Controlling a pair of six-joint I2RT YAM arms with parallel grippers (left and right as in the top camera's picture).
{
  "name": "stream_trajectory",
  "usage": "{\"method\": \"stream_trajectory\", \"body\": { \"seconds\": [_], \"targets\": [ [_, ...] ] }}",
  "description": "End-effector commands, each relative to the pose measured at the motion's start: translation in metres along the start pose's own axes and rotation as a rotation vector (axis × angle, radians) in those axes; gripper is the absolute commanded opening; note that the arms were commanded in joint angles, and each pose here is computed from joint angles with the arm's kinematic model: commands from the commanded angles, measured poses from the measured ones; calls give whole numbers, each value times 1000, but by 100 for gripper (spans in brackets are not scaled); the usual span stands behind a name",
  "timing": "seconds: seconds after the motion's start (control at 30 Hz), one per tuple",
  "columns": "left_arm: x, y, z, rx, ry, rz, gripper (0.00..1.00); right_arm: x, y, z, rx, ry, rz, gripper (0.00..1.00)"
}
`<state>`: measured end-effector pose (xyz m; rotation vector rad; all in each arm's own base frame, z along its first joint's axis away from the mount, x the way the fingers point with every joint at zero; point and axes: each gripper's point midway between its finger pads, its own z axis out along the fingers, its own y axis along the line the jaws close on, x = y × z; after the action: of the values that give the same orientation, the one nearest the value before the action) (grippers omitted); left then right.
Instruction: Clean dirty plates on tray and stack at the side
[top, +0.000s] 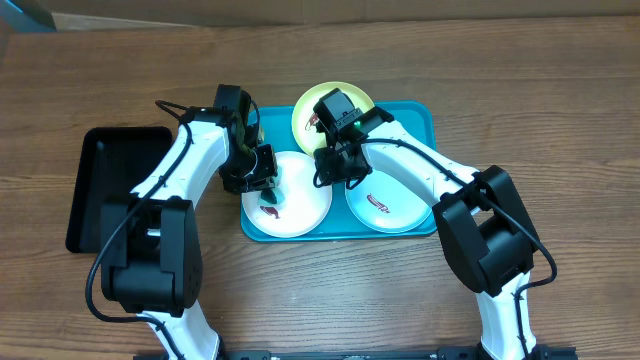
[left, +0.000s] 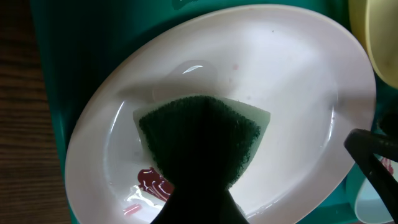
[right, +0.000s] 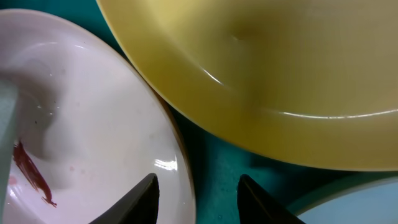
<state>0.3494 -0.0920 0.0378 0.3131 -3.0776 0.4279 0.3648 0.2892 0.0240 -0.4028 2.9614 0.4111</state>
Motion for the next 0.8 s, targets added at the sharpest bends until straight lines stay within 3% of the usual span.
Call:
{"method": "stream_trajectory", "body": {
  "seconds": [0.0,0.23,0.77],
  "targets": [
    [-1,1,3,-10,0,-9,4,3,-3,3,10,4,-4,42],
    [-1,1,3,-9,-1,-8,4,8,-4,8,12,11,-6,33],
    [0,-2,3,10,7,-8,4,7,7,15,-2,-8,7,22]
  ]
}}
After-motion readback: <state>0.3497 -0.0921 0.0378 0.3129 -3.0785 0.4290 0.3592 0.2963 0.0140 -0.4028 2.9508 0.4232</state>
